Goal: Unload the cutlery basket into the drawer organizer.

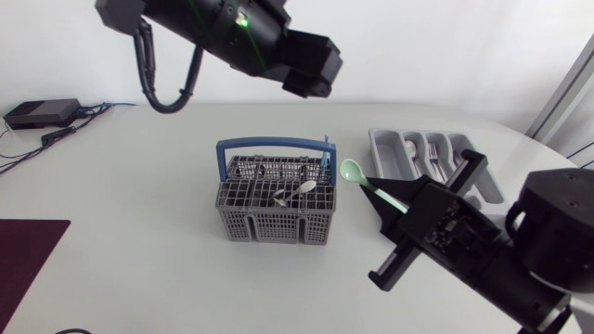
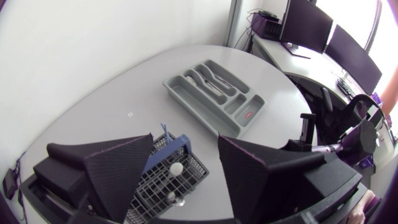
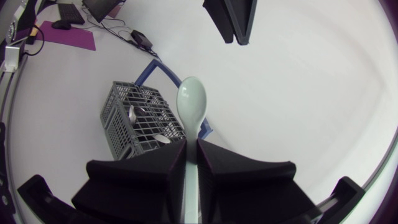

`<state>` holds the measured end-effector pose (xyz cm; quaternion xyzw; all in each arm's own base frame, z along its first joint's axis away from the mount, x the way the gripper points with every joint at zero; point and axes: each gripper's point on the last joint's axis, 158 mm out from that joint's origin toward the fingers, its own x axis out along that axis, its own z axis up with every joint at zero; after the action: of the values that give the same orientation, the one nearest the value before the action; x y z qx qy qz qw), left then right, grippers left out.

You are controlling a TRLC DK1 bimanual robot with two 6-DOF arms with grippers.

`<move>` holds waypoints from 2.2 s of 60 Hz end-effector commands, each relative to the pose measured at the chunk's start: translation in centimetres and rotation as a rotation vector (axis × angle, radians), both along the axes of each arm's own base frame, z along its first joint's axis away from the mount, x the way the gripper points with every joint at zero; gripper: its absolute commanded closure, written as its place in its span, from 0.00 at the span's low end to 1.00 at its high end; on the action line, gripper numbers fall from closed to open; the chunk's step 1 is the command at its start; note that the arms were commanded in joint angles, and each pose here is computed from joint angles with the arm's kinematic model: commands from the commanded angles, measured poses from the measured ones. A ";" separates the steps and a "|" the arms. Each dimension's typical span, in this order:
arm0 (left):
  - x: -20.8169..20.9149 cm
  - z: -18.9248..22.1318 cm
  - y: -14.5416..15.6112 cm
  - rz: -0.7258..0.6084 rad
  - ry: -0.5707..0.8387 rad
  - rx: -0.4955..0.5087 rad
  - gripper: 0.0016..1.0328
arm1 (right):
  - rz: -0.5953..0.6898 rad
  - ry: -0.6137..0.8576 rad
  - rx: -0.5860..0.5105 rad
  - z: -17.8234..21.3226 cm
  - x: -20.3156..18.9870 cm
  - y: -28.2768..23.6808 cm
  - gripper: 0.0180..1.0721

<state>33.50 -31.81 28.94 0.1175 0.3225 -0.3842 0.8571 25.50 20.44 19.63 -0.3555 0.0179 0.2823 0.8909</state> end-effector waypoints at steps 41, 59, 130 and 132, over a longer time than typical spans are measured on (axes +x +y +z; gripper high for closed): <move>-1.7 -8.8 2.8 -0.231 -0.073 0.264 0.08 | 0.148 0.279 -0.212 -8.7 0.8 -11.7 0.88; -2.3 -10.3 3.7 -0.239 -0.068 0.284 0.08 | 0.172 0.343 -0.393 -13.1 3.8 -17.9 0.89; -3.0 -11.4 5.9 -0.232 -0.083 0.291 0.08 | 0.002 0.394 -0.591 -18.1 9.3 -26.5 0.37; -3.0 -11.4 5.9 -0.233 -0.082 0.290 0.08 | 0.003 0.392 -0.577 -17.4 9.1 -25.8 0.37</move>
<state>30.92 -26.31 17.79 0.2872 0.3275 -0.4185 0.7969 35.06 -6.62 0.95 -0.5399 0.2737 0.3338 0.7226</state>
